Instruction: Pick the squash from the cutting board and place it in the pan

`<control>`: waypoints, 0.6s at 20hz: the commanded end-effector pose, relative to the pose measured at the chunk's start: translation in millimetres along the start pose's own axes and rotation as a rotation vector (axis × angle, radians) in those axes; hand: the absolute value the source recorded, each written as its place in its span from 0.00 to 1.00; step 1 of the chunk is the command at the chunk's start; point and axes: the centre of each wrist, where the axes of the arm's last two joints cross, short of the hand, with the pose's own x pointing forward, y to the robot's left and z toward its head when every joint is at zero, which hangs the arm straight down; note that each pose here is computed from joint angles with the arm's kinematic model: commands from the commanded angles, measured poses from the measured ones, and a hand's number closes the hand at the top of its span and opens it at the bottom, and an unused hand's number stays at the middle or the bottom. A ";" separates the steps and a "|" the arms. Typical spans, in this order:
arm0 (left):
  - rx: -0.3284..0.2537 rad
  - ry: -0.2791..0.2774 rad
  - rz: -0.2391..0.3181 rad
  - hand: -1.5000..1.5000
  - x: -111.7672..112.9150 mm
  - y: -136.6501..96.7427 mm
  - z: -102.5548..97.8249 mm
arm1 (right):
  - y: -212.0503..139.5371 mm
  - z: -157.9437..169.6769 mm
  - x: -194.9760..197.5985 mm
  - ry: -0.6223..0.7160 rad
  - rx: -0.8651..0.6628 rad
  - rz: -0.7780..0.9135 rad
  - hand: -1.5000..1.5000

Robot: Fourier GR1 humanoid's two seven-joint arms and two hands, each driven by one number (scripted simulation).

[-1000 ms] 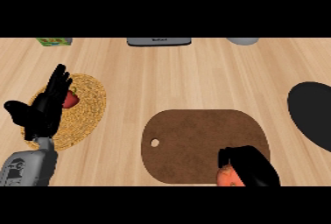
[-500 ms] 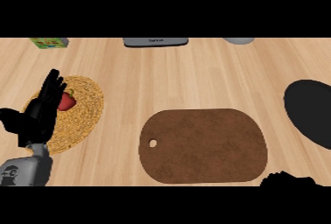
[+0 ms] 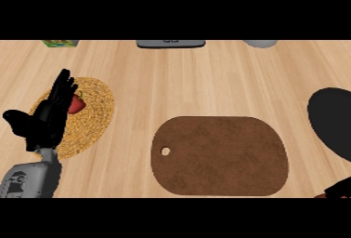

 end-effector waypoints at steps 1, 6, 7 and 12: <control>-0.018 -0.005 0.009 0.50 -0.8 0.2 -10.9 | -20.6 -15.0 -34.0 0.053 -0.105 -0.177 1.00; -0.030 -0.006 0.002 0.50 -7.6 -9.8 0.5 | -64.2 -45.1 -101.9 0.122 -0.177 -0.146 1.00; -0.043 -0.013 -0.003 0.50 7.9 -14.1 -5.6 | -62.3 -59.7 -113.9 0.158 -0.174 -0.121 1.00; -0.049 -0.029 0.006 0.50 5.4 -12.0 -16.2 | -57.4 -101.1 -164.9 0.172 -0.178 -0.059 1.00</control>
